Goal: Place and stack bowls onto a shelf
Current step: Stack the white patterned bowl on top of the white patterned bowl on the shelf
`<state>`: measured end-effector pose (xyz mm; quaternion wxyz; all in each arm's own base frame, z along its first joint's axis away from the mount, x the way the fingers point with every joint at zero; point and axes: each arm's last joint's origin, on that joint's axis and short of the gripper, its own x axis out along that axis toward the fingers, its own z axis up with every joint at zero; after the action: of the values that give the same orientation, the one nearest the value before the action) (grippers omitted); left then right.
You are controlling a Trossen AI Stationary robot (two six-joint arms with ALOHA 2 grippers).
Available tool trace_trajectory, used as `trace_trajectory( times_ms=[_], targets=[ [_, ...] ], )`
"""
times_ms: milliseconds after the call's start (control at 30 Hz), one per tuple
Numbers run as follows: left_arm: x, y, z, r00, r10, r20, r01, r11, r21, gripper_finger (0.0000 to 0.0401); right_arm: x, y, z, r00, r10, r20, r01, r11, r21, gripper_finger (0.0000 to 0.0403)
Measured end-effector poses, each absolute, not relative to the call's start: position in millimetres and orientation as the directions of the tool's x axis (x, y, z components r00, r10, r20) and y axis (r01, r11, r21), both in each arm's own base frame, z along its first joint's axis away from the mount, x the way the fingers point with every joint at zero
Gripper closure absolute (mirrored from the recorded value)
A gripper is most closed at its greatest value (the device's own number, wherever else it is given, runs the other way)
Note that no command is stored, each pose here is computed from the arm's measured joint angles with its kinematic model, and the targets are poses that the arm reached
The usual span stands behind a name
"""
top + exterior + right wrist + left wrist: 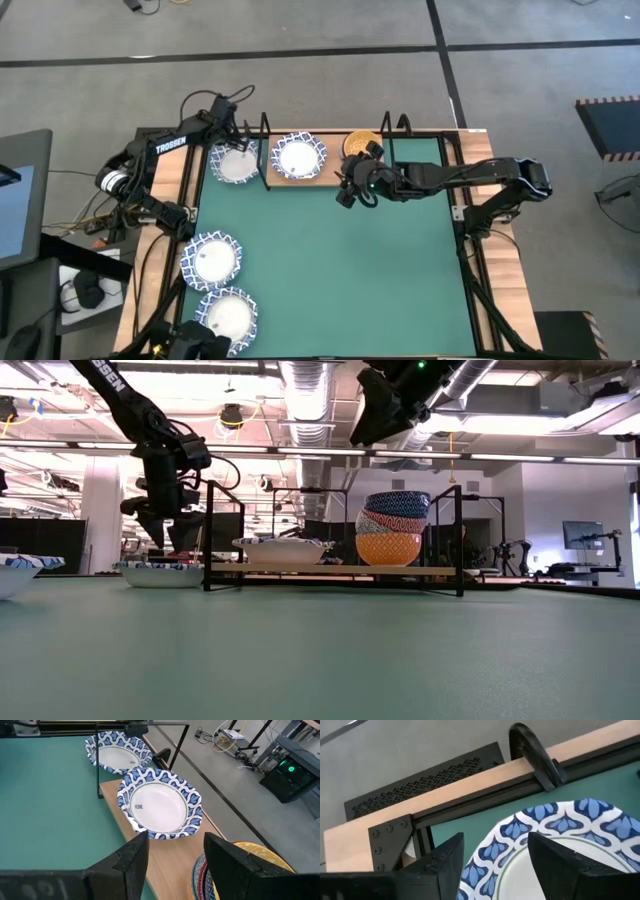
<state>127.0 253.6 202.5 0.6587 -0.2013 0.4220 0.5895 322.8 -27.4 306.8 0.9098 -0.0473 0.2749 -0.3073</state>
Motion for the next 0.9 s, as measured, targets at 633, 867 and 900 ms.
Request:
trace_trajectory(
  times_ms=[633,867,900],
  targets=[
    [126.3,240.2,205.8,-0.015,0.416,-0.909,-0.932,0.323,0.163,0.0232,321.5,-25.5,304.8,0.650,-0.581,-0.489,0.512,0.811,-0.283,0.0188],
    [129.6,241.9,234.9,-0.077,0.414,-0.907,-0.938,0.279,0.207,0.0232,321.8,-30.4,306.0,0.648,-0.592,-0.479,0.525,0.803,-0.281,0.0188],
    [131.2,240.2,235.9,-0.079,0.406,-0.910,-0.946,0.258,0.197,0.0232,321.6,-30.1,305.7,0.647,-0.591,-0.482,0.523,0.804,-0.283,0.0188]
  ],
)
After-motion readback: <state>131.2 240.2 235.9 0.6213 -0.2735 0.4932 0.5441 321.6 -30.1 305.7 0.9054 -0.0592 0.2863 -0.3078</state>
